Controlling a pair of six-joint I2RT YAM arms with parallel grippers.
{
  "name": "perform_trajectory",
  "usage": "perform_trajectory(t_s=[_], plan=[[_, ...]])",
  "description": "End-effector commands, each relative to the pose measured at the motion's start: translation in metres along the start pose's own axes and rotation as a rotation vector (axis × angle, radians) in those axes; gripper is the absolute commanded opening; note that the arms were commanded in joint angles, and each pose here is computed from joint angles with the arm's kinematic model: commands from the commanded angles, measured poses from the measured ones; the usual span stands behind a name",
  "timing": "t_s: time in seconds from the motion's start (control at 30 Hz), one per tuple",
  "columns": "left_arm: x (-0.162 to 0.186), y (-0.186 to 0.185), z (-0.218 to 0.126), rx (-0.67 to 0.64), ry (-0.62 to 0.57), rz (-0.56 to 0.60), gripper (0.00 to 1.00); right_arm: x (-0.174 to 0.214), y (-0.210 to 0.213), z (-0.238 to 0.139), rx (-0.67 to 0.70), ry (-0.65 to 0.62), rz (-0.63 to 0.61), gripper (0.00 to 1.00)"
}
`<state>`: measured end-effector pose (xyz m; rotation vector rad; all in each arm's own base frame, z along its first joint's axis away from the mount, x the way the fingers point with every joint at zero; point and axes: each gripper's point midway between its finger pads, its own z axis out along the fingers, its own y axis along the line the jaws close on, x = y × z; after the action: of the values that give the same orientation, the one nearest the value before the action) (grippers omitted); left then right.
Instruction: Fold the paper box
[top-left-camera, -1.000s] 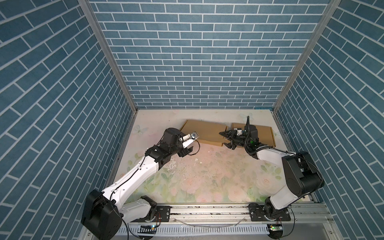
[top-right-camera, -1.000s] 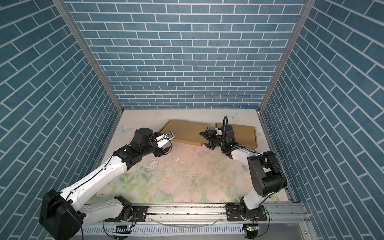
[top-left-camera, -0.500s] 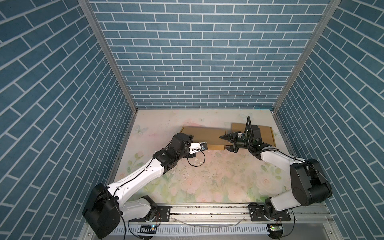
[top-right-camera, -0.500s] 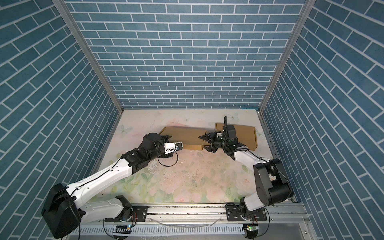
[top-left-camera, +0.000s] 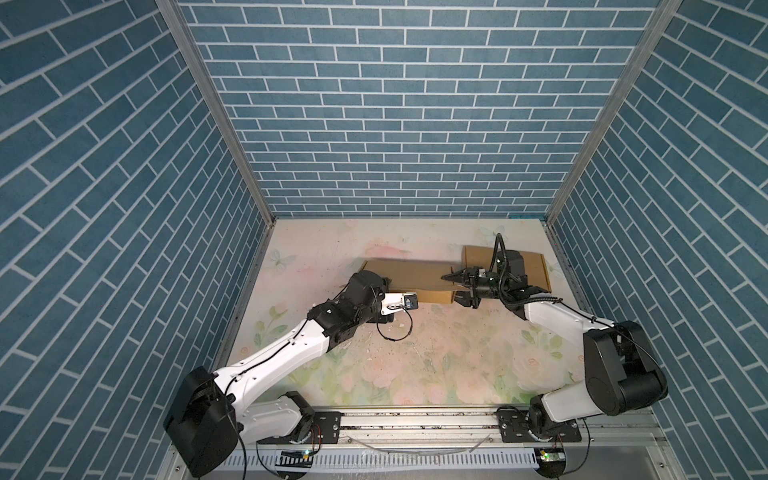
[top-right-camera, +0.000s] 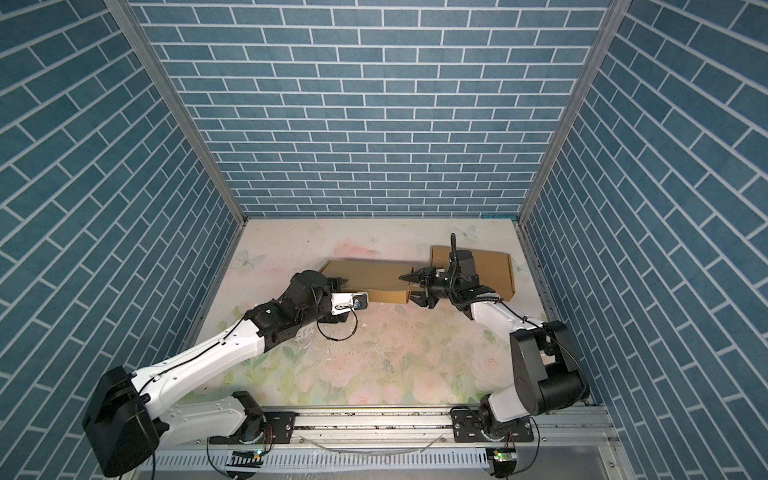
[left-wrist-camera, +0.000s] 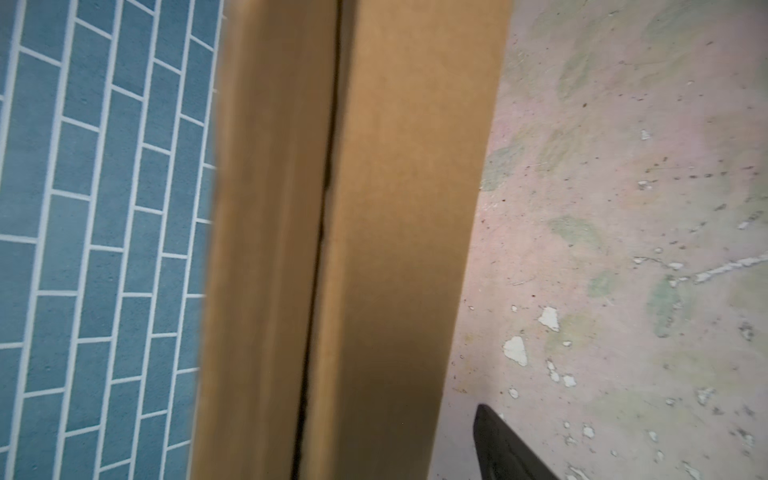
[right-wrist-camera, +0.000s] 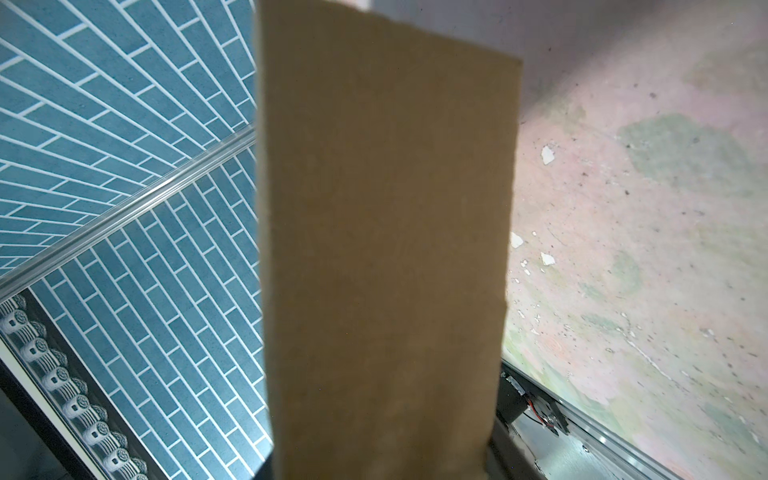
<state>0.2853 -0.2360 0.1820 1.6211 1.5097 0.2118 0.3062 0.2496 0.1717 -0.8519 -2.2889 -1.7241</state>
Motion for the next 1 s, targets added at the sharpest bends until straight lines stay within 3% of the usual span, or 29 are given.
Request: perform_trajectory(t_s=[0.0,0.3,0.73,0.97], plan=[[0.009,-0.013,-0.003,0.033,0.034,-0.015,0.75,0.012,0.025,-0.007,-0.037,0.031,-0.016,0.42],[0.013,0.004,0.007,-0.107,0.038,0.060,0.70,0.027,0.026,-0.013,-0.027,0.075,-0.006,0.42],[0.013,0.008,0.006,-0.197,0.019,0.112,0.59,0.033,0.030,-0.013,-0.032,0.100,0.011,0.43],[0.013,0.006,0.004,-0.179,0.021,0.116,0.54,0.032,0.029,-0.013,-0.034,0.098,0.013,0.52]])
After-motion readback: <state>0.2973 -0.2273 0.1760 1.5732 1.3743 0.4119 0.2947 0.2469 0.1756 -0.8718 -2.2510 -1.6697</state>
